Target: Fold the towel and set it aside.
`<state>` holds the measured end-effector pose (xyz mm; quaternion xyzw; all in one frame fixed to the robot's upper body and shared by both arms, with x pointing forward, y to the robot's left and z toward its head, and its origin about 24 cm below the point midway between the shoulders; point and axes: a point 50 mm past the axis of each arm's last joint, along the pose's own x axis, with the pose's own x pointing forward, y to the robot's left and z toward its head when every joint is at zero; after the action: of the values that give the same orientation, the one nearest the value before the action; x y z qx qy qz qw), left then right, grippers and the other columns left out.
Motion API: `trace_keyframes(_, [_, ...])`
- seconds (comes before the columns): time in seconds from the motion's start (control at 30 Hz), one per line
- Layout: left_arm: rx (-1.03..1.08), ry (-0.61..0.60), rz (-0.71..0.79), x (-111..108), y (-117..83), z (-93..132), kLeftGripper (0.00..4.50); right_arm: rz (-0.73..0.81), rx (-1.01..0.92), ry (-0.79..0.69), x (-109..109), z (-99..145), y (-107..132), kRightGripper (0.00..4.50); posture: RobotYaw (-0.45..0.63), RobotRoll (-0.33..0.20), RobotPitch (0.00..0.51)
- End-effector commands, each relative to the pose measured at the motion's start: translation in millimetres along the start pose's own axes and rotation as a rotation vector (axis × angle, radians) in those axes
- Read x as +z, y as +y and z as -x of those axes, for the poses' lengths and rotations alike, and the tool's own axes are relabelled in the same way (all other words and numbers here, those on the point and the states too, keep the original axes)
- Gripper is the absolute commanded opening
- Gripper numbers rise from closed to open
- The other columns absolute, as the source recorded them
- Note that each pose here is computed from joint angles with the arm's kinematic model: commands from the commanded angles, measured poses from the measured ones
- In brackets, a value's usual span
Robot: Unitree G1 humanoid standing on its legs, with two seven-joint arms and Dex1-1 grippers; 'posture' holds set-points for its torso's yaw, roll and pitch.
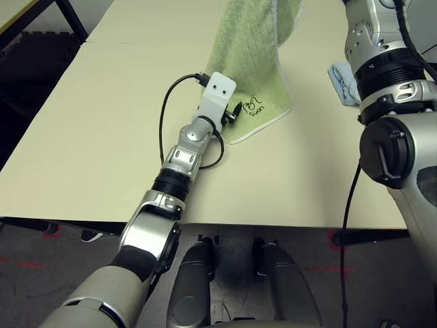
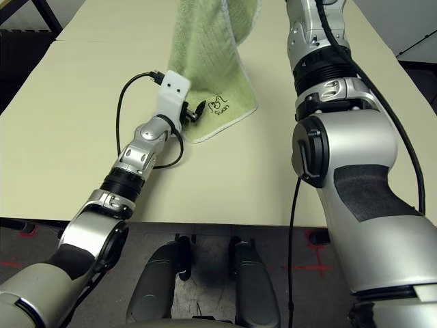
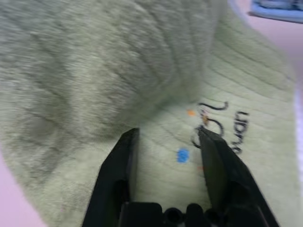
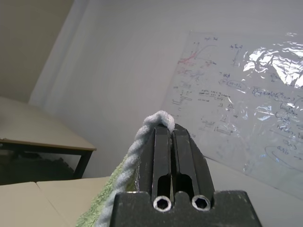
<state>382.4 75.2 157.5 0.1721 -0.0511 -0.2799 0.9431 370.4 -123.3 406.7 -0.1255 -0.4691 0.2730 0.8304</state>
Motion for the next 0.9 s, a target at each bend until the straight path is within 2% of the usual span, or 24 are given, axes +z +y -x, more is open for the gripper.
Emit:
trace_keyframes(0.03, [-0.197,0.061,0.04,-25.0,-8.5,24.9,1.94,0.05,-0.032,0.029,1.3,11.2,-16.7,0.0,0.07,0.0,0.203])
trace_keyframes(0.23, [-0.278,0.168,0.037,-44.2,-0.5,54.7,1.94,0.078,-0.061,0.096,-6.1,26.6,-30.2,0.0,0.08,0.0,0.208])
trace_keyframes(0.33, [-0.206,0.162,-0.005,-42.0,8.4,53.2,1.94,0.072,-0.059,0.099,-7.9,27.6,-29.2,0.0,0.08,0.0,0.208])
trace_keyframes(0.37, [-0.196,0.156,-0.014,-40.2,9.3,51.4,1.55,0.071,-0.057,0.099,-8.4,27.3,-28.1,0.0,0.08,0.0,0.208])
trace_keyframes(0.4, [-0.201,0.148,-0.023,-37.8,8.8,49.4,1.57,0.068,-0.055,0.098,-8.7,26.9,-27.2,0.0,0.08,0.0,0.208])
trace_keyframes(0.47, [-0.225,0.13,-0.034,-32.8,6.6,46.0,1.75,0.062,-0.052,0.098,-9.5,26.2,-25.5,0.0,0.08,0.0,0.207])
trace_keyframes(0.5, [-0.243,0.122,-0.034,-30.4,5.2,44.7,2.04,0.059,-0.05,0.097,-9.9,26.1,-24.8,0.0,0.08,0.0,0.207])
trace_keyframes(0.7, [-0.39,0.134,-0.054,-21.7,-1.3,45.4,4.24,0.052,-0.047,0.1,-11.5,26.8,-23.8,0.0,0.08,0.0,0.207])
trace_keyframes(0.73, [-0.417,0.148,-0.058,-22.3,-2.1,46.6,4.48,0.051,-0.047,0.1,-11.8,26.9,-23.6,0.0,0.08,0.0,0.202])
trace_keyframes(0.8, [-0.475,0.187,-0.061,-26.3,-3.7,50.4,4.48,0.05,-0.047,0.1,-11.9,27.0,-23.4,0.0,0.08,0.0,0.202])
trace_keyframes(0.9, [-0.53,0.233,-0.034,-32.6,-4.0,56.8,3.81,0.051,-0.046,0.097,-11.3,26.7,-23.5,0.0,0.08,0.0,0.201])
